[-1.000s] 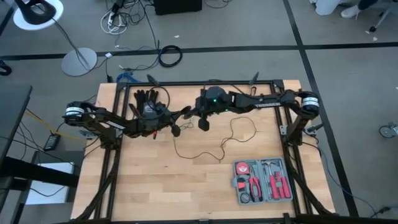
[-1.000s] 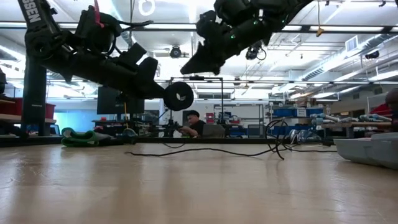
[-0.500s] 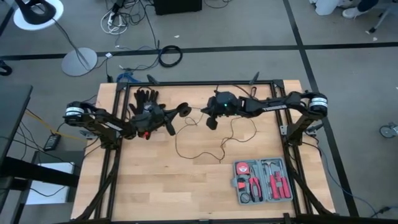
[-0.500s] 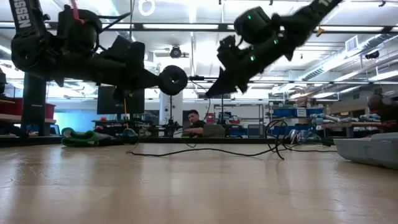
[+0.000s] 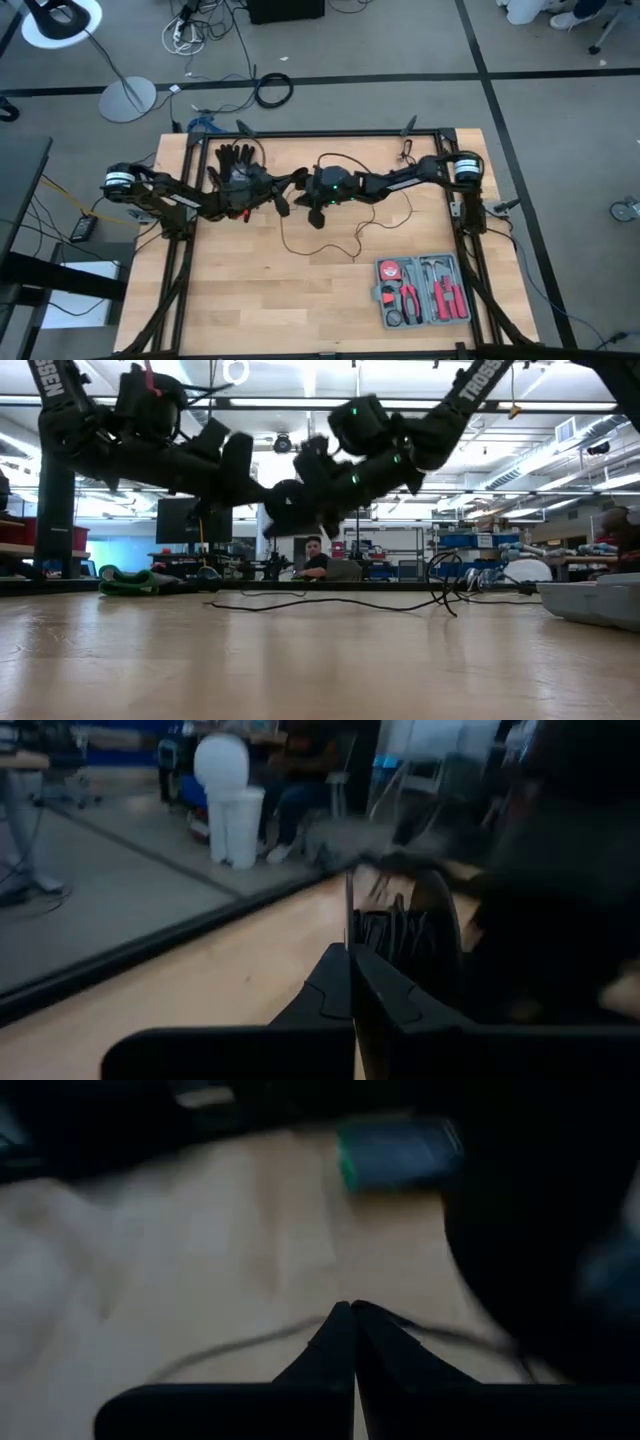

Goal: Coil cords
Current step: Coil the black wire

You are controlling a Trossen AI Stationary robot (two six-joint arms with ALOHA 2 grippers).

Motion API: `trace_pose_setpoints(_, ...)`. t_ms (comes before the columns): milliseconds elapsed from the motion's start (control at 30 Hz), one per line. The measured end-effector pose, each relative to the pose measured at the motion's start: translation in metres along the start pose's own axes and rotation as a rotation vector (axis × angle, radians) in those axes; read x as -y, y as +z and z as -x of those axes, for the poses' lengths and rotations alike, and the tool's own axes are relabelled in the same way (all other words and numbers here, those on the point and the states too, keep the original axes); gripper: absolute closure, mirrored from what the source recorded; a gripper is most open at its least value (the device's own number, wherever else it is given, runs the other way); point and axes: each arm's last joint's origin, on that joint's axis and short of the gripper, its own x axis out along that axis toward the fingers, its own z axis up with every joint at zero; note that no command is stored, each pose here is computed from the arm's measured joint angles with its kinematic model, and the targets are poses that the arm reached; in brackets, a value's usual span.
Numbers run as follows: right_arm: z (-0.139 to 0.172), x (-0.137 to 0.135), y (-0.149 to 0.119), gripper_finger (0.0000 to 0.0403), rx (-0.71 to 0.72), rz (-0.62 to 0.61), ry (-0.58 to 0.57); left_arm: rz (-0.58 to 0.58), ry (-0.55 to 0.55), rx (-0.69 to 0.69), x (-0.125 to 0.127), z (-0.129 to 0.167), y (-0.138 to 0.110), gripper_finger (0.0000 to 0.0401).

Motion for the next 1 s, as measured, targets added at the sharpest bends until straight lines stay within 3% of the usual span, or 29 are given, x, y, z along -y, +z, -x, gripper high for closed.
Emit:
trace_pose_setpoints(267, 0.011, -0.003, 0.035, 0.0403, 0.037, 0.072, 0.001, -0.067, 0.02, -0.1, 0.001, -0.004, -0.006, 0.0401)
trace_pose_setpoints(1000, 0.034, 0.02, 0.048, 0.0403, -0.005, 0.046, 0.002, -0.067, -0.005, -0.148, 0.001, -0.004, -0.01, 0.0401)
